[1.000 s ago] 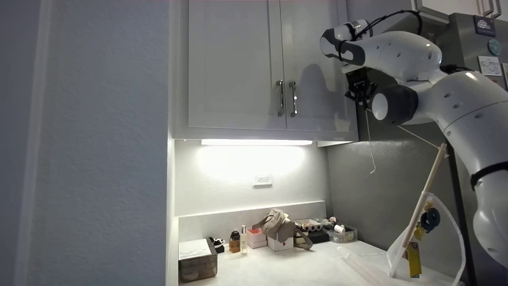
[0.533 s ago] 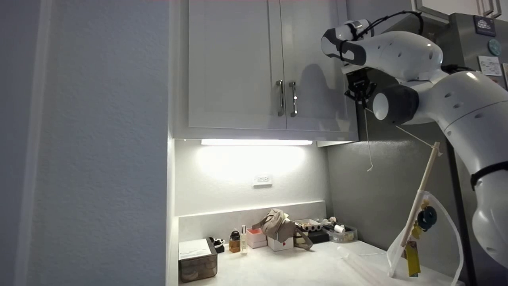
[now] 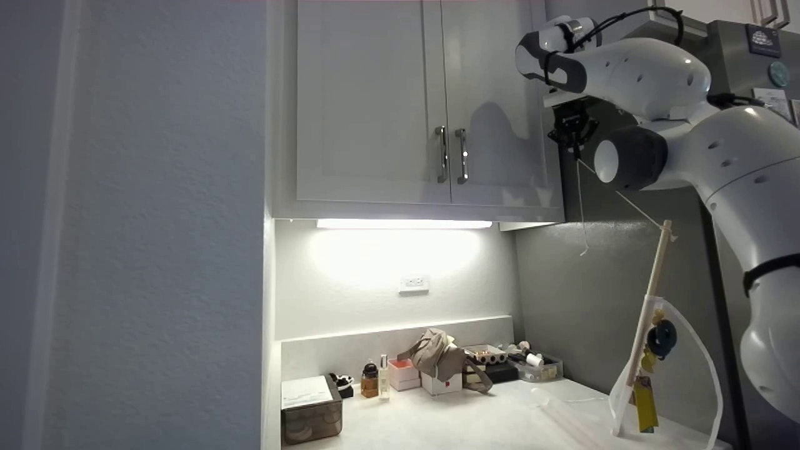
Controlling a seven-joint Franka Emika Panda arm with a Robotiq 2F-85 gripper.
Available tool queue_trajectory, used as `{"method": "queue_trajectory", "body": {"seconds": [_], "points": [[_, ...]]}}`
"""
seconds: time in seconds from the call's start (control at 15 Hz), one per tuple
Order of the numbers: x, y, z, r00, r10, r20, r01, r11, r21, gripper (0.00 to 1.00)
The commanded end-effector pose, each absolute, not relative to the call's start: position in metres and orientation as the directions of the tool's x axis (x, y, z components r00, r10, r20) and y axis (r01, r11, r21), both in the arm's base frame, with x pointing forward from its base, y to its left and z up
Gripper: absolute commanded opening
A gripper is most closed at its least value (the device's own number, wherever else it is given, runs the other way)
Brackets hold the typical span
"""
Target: Take the bottle on the counter, put it in the kitchen cabinet and close it, then take the blind on the counter and hang it to the wall
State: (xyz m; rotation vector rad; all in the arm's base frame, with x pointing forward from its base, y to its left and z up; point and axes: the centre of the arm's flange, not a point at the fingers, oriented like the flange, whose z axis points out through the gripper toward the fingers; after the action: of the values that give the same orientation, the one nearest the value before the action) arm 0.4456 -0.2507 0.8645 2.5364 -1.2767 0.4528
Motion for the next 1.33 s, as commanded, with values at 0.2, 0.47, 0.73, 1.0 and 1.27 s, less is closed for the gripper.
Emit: {"method": "queue_trajectory", "body": {"seconds": [0.2, 0.47, 0.73, 1.0, 1.27], "points": [[0.418, -0.264, 0.944, 0.497, -0.741, 0.452, -0.818, -0.573, -0.04, 0.0], [0.398, -0.266, 0.967, 0.463, -0.742, 0.485, -0.811, -0.575, -0.105, 0.0], [0.389, -0.273, 0.985, 0.413, -0.75, 0.517, -0.803, -0.567, -0.181, 0.0], [0.383, -0.284, 0.999, 0.365, -0.755, 0.546, -0.797, -0.556, -0.236, 0.0], [0.375, -0.296, 1.009, 0.339, -0.739, 0.583, -0.77, -0.573, -0.279, 0.0]]}}
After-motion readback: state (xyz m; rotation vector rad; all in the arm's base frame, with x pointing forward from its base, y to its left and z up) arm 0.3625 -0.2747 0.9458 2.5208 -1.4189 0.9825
